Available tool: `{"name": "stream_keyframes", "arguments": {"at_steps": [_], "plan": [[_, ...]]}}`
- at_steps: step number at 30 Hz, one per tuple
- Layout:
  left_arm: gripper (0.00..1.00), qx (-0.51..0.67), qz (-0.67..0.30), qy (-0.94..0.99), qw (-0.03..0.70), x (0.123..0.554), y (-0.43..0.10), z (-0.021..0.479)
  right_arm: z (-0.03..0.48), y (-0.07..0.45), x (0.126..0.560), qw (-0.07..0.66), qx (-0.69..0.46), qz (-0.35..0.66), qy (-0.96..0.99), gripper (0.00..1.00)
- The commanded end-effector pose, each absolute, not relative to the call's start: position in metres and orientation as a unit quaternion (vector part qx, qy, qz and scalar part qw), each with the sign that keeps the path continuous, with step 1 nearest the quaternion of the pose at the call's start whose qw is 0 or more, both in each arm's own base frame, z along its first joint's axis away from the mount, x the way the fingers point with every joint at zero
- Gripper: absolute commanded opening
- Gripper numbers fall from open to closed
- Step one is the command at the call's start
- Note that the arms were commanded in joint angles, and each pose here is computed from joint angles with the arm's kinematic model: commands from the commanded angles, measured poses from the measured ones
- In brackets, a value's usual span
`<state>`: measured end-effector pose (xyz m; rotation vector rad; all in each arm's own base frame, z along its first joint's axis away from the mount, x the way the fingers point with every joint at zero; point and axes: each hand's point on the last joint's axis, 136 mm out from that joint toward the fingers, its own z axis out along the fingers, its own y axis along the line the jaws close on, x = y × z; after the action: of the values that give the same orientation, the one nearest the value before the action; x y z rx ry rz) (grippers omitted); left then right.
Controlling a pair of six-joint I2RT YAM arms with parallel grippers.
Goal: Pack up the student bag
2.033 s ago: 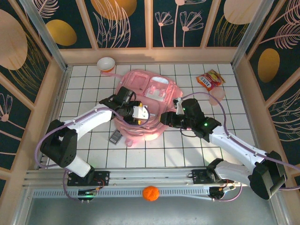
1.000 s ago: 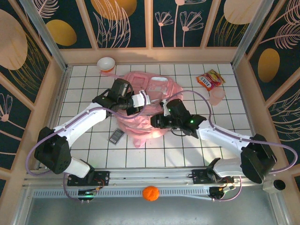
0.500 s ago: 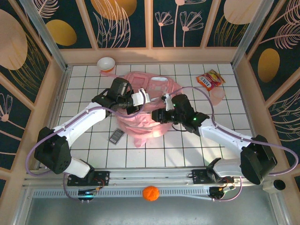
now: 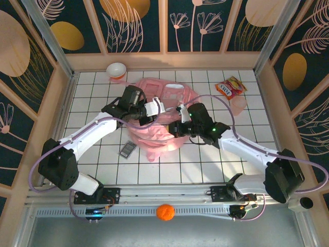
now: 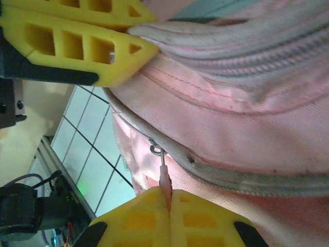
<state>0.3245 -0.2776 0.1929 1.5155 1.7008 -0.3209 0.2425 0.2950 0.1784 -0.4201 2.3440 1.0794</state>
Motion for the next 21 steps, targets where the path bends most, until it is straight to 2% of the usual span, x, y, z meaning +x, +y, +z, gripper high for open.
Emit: {"name": "stream_keyframes", "arguments": {"at_steps": [1, 5, 11, 12, 15, 16, 18, 21], "plan": [[0.00, 0.594, -0.118, 0.664, 0.439, 0.335, -0.279, 0.213, 0.175, 0.263, 0.254, 0.281, -0.128, 0.337, 0.889, 0.00], [0.00, 0.591, -0.110, 0.673, 0.430, 0.336, -0.271, 0.206, 0.170, 0.245, 0.254, 0.275, -0.114, 0.327, 0.897, 0.00], [0.00, 0.597, -0.119, 0.679, 0.410, 0.332, -0.271, 0.198, 0.180, 0.260, 0.245, 0.262, -0.137, 0.366, 0.882, 0.00], [0.06, 0.595, -0.135, 0.680, 0.406, 0.329, -0.275, 0.200, 0.184, 0.266, 0.243, 0.261, -0.143, 0.379, 0.876, 0.00], [0.39, 0.589, -0.181, 0.681, 0.395, 0.315, -0.281, 0.210, 0.194, 0.278, 0.239, 0.253, -0.144, 0.410, 0.864, 0.00], [0.46, 0.587, -0.187, 0.682, 0.394, 0.310, -0.281, 0.212, 0.197, 0.281, 0.239, 0.249, -0.141, 0.417, 0.862, 0.00], [0.54, 0.590, -0.191, 0.680, 0.391, 0.296, -0.280, 0.214, 0.197, 0.285, 0.239, 0.239, -0.132, 0.425, 0.863, 0.00], [0.58, 0.599, -0.190, 0.675, 0.387, 0.271, -0.278, 0.209, 0.198, 0.290, 0.238, 0.221, -0.125, 0.433, 0.865, 0.00]]}}
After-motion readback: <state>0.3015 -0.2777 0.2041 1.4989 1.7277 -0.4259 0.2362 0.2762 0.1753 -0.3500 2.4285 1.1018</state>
